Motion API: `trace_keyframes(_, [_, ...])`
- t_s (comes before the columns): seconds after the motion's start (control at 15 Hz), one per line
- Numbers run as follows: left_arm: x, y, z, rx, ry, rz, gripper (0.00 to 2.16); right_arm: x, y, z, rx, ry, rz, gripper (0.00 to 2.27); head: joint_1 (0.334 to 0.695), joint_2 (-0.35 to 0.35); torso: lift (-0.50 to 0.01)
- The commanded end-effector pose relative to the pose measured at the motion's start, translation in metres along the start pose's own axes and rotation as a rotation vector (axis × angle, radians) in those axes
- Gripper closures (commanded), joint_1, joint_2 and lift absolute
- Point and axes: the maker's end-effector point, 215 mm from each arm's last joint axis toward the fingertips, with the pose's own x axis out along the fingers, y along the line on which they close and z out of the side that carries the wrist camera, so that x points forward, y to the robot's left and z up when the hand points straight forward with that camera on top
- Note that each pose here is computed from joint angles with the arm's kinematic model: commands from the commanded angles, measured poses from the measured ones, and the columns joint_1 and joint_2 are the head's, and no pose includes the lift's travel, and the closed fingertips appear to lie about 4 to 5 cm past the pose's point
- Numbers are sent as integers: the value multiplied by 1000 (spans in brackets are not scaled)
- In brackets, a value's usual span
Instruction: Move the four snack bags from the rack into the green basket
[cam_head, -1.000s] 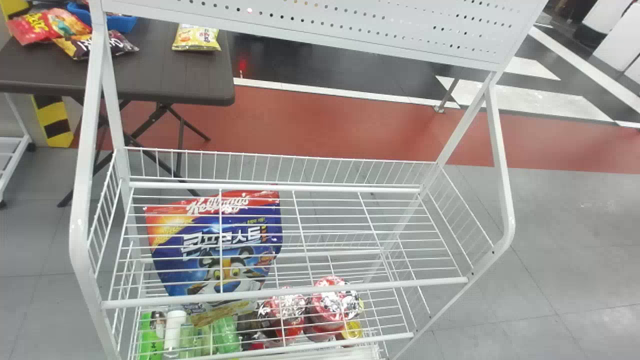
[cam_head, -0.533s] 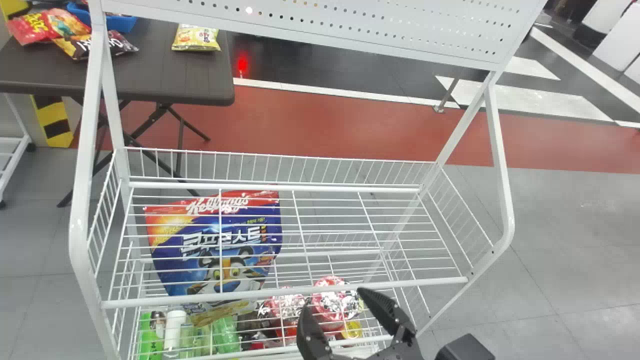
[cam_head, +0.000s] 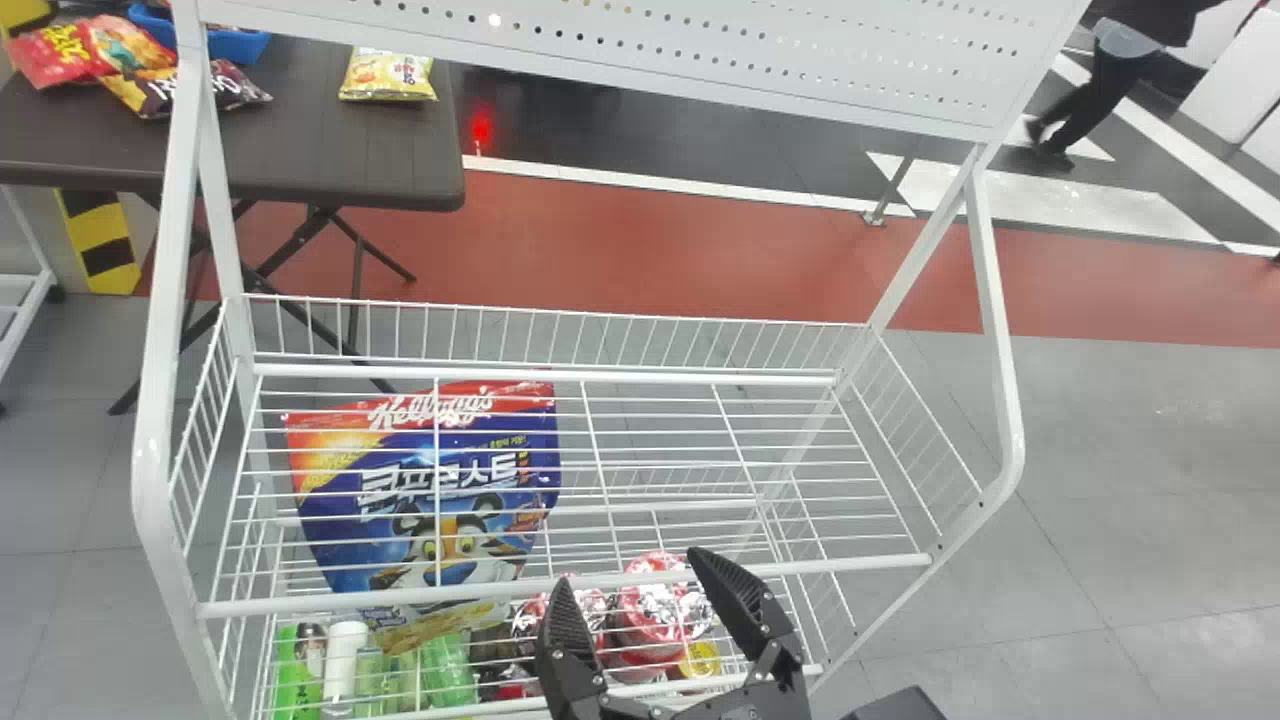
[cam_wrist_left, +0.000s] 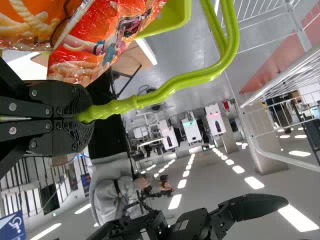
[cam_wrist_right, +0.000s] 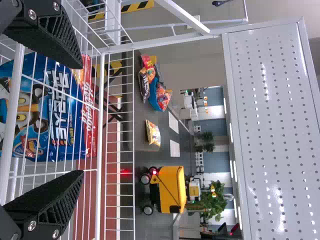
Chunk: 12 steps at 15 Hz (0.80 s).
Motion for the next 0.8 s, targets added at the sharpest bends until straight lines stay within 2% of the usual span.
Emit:
trace_keyframes(0.0, [0, 0, 1, 8, -2, 0, 2108, 0, -2, 4, -7, -4, -4, 56, 695, -332, 0])
trace_keyframes(0.73, [0, -1, -2, 5, -2, -4, 2108, -3, -7, 12, -11, -32, -11, 56, 695, -350, 0])
